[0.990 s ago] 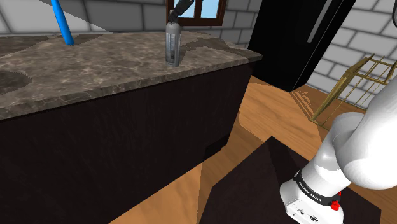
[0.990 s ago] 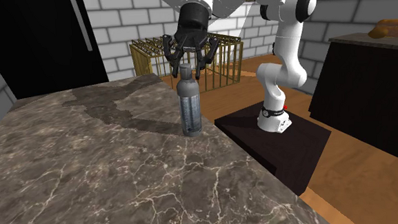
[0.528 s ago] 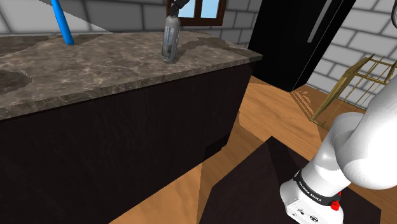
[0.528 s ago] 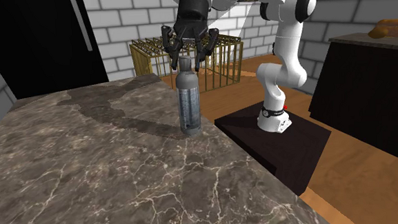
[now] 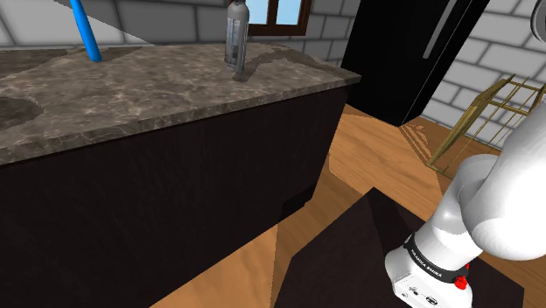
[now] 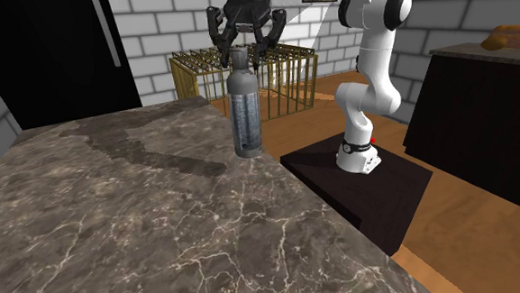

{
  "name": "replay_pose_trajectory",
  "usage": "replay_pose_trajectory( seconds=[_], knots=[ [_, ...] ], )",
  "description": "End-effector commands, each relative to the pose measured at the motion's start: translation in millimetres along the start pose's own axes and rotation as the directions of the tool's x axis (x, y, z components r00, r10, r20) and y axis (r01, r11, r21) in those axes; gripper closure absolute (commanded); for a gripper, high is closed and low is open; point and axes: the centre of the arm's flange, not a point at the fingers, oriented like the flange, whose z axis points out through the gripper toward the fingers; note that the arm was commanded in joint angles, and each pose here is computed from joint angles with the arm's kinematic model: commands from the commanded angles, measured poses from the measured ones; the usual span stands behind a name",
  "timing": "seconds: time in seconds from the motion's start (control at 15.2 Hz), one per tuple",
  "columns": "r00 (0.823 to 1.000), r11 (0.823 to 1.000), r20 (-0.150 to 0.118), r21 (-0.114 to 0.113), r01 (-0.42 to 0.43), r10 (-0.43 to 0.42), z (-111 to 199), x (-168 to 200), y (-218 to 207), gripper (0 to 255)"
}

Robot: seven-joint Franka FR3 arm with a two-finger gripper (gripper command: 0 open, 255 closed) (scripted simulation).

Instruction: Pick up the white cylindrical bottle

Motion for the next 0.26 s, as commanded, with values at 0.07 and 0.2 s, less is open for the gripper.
replay_pose_trajectory(
  seconds=[0.07, 0.2],
  knots=[
    [1.0, 1.0, 0.0, 0.0, 0.0, 0.0, -12.3, 10.6, 0.6, 255],
    [1.0, 1.0, 0.0, 0.0, 0.0, 0.0, -12.9, 11.2, 0.7, 255]
  ],
)
